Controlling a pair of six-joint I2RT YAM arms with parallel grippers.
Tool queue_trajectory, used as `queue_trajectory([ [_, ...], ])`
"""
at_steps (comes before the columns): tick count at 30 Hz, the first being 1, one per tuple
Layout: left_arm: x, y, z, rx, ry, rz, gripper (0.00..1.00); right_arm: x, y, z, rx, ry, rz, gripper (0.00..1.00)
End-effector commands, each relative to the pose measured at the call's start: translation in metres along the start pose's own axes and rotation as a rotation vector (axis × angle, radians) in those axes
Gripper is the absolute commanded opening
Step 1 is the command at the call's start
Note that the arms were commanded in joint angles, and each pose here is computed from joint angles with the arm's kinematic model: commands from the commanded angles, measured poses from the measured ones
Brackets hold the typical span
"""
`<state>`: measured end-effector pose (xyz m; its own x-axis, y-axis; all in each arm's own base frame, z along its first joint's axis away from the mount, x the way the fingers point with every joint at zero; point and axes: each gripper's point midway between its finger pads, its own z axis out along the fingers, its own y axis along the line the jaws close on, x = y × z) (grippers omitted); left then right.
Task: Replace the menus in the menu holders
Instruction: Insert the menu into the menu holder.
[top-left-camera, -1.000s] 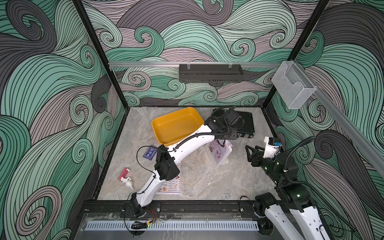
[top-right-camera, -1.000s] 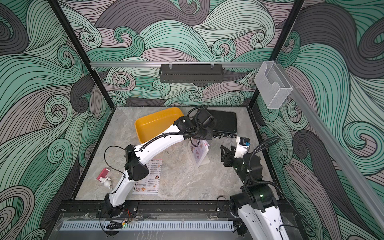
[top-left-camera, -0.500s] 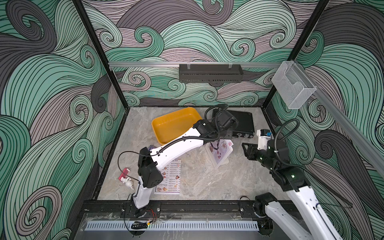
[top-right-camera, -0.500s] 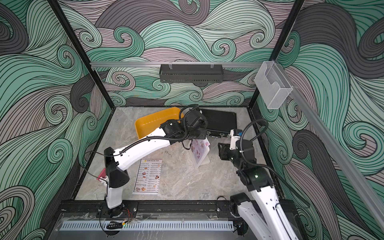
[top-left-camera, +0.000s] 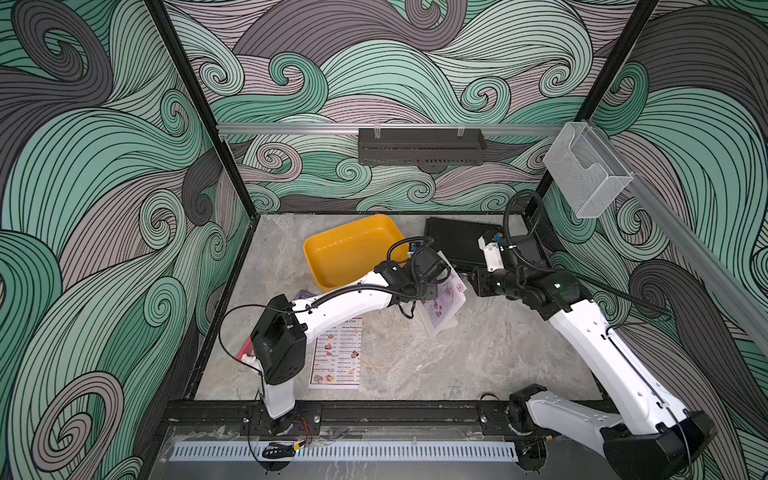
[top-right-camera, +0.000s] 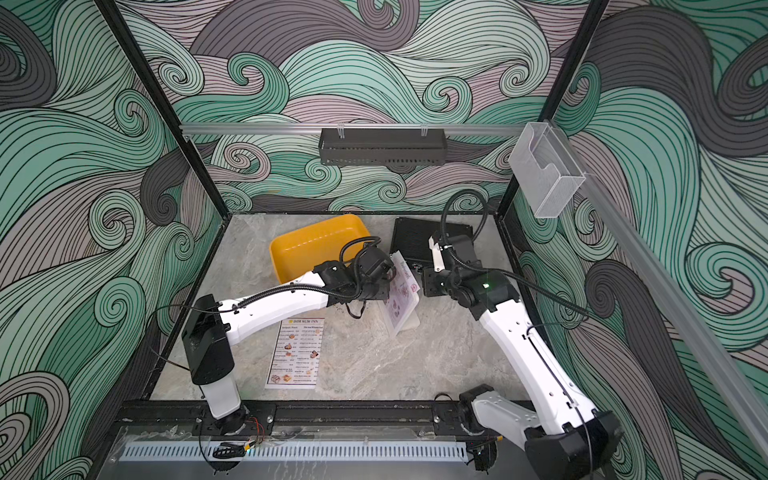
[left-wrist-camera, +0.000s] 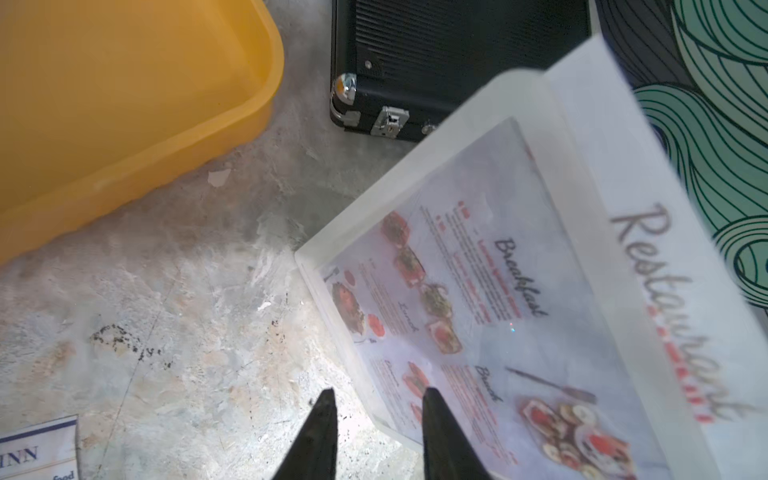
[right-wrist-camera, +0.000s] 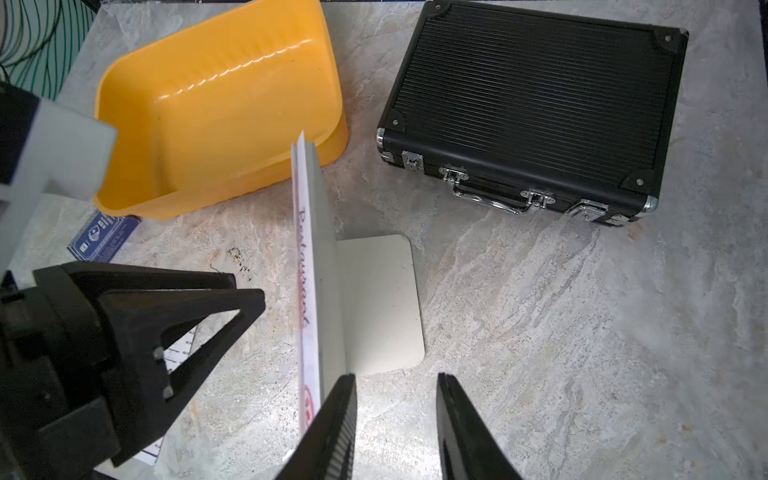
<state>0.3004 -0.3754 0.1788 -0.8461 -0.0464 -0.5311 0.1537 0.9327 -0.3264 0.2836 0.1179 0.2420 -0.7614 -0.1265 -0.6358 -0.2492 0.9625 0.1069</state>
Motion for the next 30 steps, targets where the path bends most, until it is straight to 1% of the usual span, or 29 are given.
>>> queue_trajectory([
  [1, -0.006, -0.014, 0.002, 0.065, -0.003, -0.054, 0.35, 0.003, -0.003, 0.001, 0.072, 0.042, -0.079, 0.37],
  [7, 0.002, -0.014, 0.014, 0.071, 0.041, -0.065, 0.35, 0.001, 0.005, 0.007, 0.112, 0.059, -0.155, 0.37],
  [12, 0.006, -0.015, 0.022, 0.086, 0.077, -0.068, 0.34, 0.002, 0.012, 0.011, 0.124, 0.069, -0.194, 0.37],
  [16, 0.007, -0.016, 0.023, 0.095, 0.088, -0.076, 0.34, 0.003, 0.011, 0.013, 0.154, 0.072, -0.214, 0.38],
  [20, 0.006, -0.013, 0.020, 0.094, 0.086, -0.085, 0.34, -0.007, -0.001, 0.004, 0.221, 0.030, -0.219, 0.43],
  [24, 0.005, -0.012, 0.018, 0.099, 0.078, -0.094, 0.34, -0.018, -0.005, -0.008, 0.251, -0.015, -0.231, 0.43],
  [30, 0.006, -0.006, 0.016, 0.083, 0.069, -0.105, 0.34, -0.023, -0.002, -0.002, 0.249, -0.008, -0.240, 0.43],
])
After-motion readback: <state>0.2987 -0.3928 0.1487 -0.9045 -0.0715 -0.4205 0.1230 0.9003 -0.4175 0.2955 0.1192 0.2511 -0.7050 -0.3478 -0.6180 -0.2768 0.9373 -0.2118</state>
